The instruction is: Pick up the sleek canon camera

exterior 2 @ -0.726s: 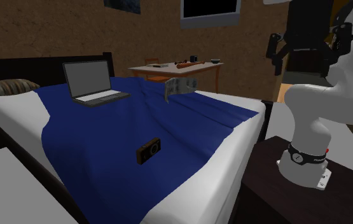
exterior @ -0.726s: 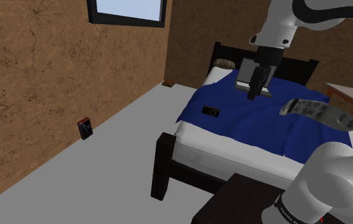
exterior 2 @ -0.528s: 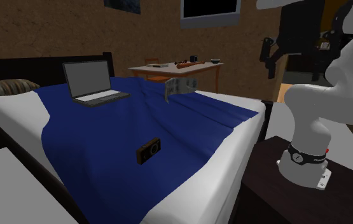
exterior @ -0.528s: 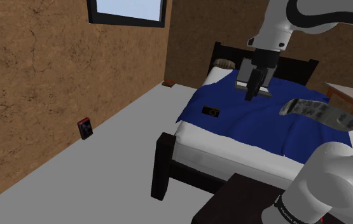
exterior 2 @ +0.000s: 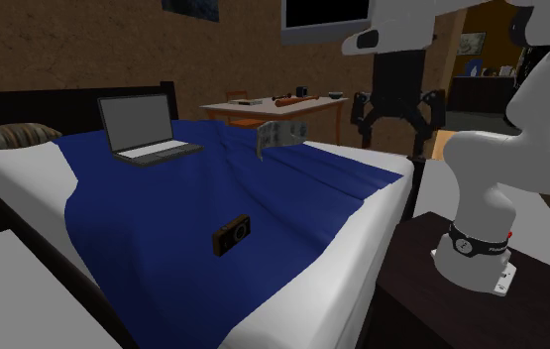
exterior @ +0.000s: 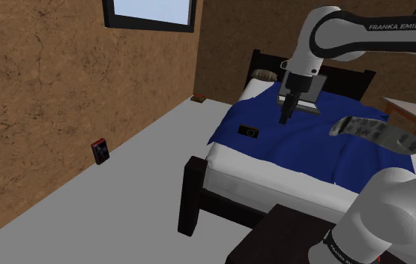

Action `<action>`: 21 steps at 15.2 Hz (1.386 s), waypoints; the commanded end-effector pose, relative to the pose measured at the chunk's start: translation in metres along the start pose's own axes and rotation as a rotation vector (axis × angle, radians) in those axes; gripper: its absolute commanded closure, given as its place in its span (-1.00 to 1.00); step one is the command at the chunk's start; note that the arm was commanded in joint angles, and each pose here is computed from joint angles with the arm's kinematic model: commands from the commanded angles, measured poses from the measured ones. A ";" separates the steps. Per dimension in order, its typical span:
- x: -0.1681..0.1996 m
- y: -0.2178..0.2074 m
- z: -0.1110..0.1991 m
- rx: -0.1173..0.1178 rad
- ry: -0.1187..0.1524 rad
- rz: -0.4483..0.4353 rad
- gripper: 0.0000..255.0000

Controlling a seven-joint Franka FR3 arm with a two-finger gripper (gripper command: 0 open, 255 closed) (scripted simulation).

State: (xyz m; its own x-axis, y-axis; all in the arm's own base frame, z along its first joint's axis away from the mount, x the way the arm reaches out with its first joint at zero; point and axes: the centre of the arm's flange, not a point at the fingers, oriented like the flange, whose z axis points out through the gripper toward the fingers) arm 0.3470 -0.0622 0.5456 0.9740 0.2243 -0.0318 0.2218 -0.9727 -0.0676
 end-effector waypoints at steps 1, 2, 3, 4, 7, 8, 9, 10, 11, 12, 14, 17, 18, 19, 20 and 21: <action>0.011 0.019 0.014 -0.006 0.006 -0.022 -1.00; 0.016 0.029 0.020 -0.009 0.008 -0.032 -1.00; 0.021 0.039 0.026 -0.011 0.010 -0.042 -1.00; 0.026 0.048 0.033 -0.013 0.013 -0.051 -1.00; 0.043 0.078 0.051 -0.020 0.020 -0.081 -1.00; 0.048 0.087 0.057 -0.022 0.022 -0.090 -1.00; 0.054 0.097 0.063 -0.025 0.024 -0.100 -1.00; 0.060 0.107 0.069 -0.027 0.027 -0.110 -1.00; 0.066 0.116 0.075 -0.029 0.029 -0.120 -1.00; 0.072 0.126 0.081 -0.032 0.031 -0.129 -1.00; 0.085 0.144 0.093 -0.036 0.036 -0.149 -1.00; 0.105 0.172 0.111 -0.043 0.043 -0.178 -1.00; 0.111 0.182 0.116 -0.046 0.045 -0.188 -1.00; 0.118 0.191 0.122 -0.048 0.047 -0.198 -1.00; 0.125 0.200 0.128 -0.050 0.050 -0.207 -1.00; 0.132 0.209 0.133 -0.053 0.052 -0.217 -1.00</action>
State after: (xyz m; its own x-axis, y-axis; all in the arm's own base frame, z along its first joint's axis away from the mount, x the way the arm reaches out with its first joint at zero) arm 0.5068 -0.2193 0.4018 0.9089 0.4161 0.0270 0.4167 -0.9089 -0.0187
